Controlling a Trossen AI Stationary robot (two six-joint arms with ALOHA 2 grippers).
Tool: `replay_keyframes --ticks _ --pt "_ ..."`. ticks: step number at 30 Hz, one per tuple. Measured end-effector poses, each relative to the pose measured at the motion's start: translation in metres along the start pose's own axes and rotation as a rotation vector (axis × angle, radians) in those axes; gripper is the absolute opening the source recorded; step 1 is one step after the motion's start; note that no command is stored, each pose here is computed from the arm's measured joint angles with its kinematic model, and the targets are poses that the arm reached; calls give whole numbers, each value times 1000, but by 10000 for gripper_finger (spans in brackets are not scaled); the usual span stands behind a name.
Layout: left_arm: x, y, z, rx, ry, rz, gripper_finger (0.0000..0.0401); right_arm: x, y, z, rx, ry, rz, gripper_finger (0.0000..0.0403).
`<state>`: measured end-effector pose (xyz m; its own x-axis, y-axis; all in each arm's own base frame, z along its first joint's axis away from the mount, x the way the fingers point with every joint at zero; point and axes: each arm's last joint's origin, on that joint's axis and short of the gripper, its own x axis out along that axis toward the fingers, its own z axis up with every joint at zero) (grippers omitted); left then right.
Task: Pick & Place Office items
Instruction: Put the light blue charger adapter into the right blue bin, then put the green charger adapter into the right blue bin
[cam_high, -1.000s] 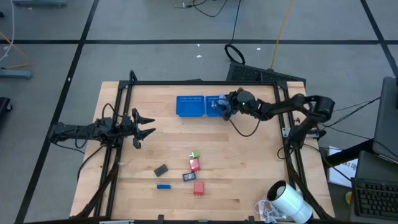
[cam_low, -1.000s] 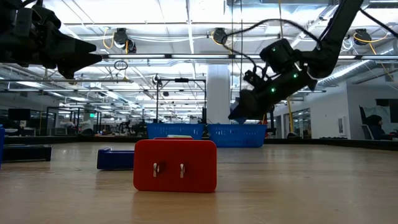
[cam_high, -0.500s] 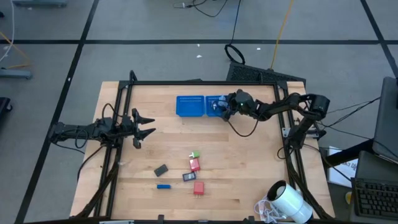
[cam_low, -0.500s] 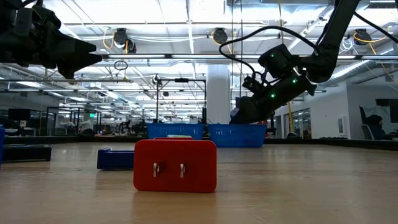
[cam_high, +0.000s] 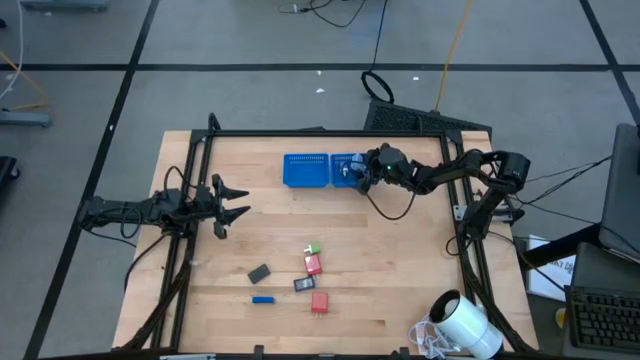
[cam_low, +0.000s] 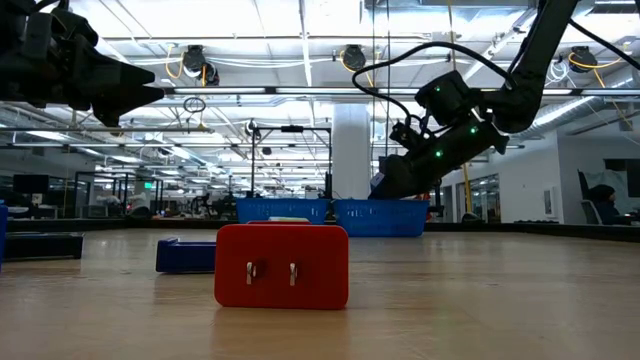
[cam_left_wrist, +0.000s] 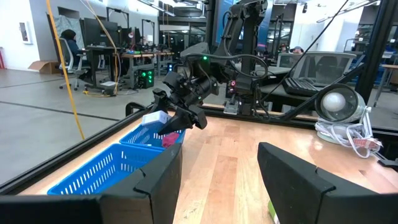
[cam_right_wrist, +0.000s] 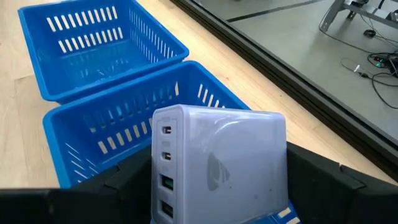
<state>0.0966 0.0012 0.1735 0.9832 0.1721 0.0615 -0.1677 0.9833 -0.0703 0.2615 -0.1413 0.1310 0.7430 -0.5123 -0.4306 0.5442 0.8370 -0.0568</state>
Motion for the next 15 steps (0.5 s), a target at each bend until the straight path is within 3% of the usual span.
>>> replay_keyframes --ticks 15 --pt "0 0 0 0 0 0 214 0 1 4 60 -43 2 313"
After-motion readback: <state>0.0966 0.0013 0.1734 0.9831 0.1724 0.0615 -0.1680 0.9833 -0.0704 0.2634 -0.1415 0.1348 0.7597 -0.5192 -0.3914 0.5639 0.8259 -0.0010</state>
